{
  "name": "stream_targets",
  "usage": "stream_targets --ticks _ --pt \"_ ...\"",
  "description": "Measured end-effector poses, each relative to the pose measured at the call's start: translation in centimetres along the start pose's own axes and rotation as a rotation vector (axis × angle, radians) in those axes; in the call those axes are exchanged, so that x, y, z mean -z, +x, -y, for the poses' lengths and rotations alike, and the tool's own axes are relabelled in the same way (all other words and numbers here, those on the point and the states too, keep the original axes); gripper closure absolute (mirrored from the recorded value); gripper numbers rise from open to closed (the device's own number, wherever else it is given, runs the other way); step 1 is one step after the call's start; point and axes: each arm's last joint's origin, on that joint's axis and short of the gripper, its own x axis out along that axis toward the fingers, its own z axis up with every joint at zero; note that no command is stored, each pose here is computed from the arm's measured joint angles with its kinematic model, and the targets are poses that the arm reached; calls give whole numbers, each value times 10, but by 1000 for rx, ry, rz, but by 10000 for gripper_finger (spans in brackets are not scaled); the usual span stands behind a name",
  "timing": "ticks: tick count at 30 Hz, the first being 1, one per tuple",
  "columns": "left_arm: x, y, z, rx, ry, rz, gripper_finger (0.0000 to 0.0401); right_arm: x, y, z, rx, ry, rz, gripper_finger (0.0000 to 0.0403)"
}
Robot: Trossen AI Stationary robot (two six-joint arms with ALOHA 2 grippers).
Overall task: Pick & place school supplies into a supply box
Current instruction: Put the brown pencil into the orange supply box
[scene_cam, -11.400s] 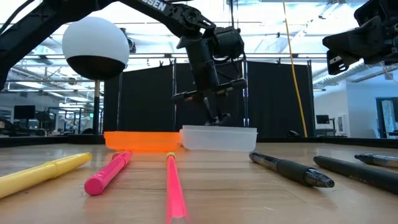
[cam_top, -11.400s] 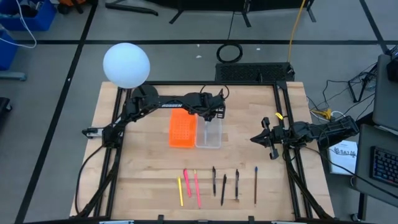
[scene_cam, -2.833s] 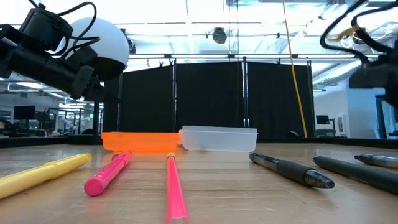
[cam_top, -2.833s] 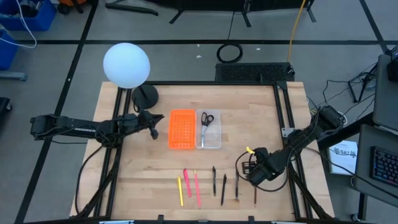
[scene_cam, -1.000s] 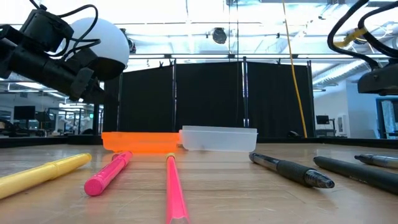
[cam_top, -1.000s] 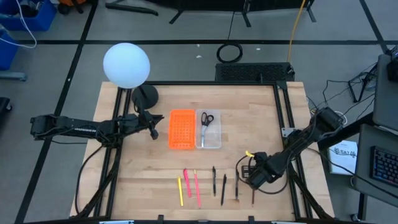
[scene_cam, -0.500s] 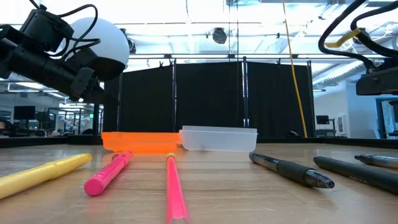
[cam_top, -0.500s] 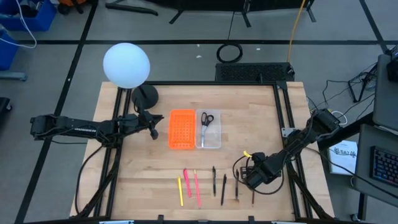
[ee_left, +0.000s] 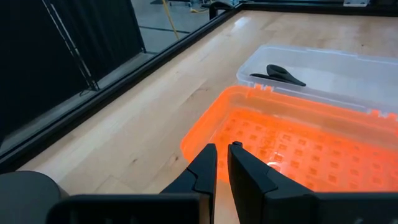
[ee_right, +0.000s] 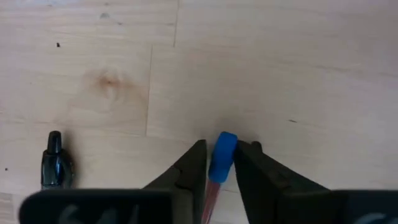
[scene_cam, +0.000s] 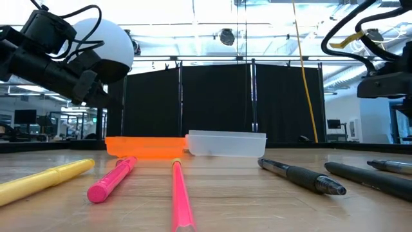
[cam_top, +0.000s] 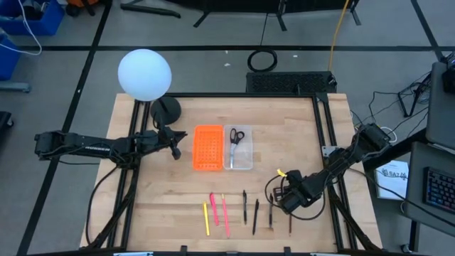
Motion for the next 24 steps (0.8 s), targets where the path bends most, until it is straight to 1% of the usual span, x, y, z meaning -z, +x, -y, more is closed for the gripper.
stream_targets --ticks 9,12,14,18,21,24 --pt "0 0 0 2 -5 -3 357 8 -2 2 -22 -8 -32 371" --pt "0 0 1 18 -7 -4 357 8 -11 -1 -78 -19 -72 384" --pt "0 0 1 24 -9 -3 357 7 -21 -4 -131 -17 -114 384" --pt "0 0 1 25 -12 0 357 2 -37 -4 -180 -23 -182 384" --pt "0 0 1 24 -13 1 357 -1 -48 -5 -230 -20 -198 384" --pt "0 0 1 25 -12 0 357 -2 -54 -4 -254 -13 -171 384"
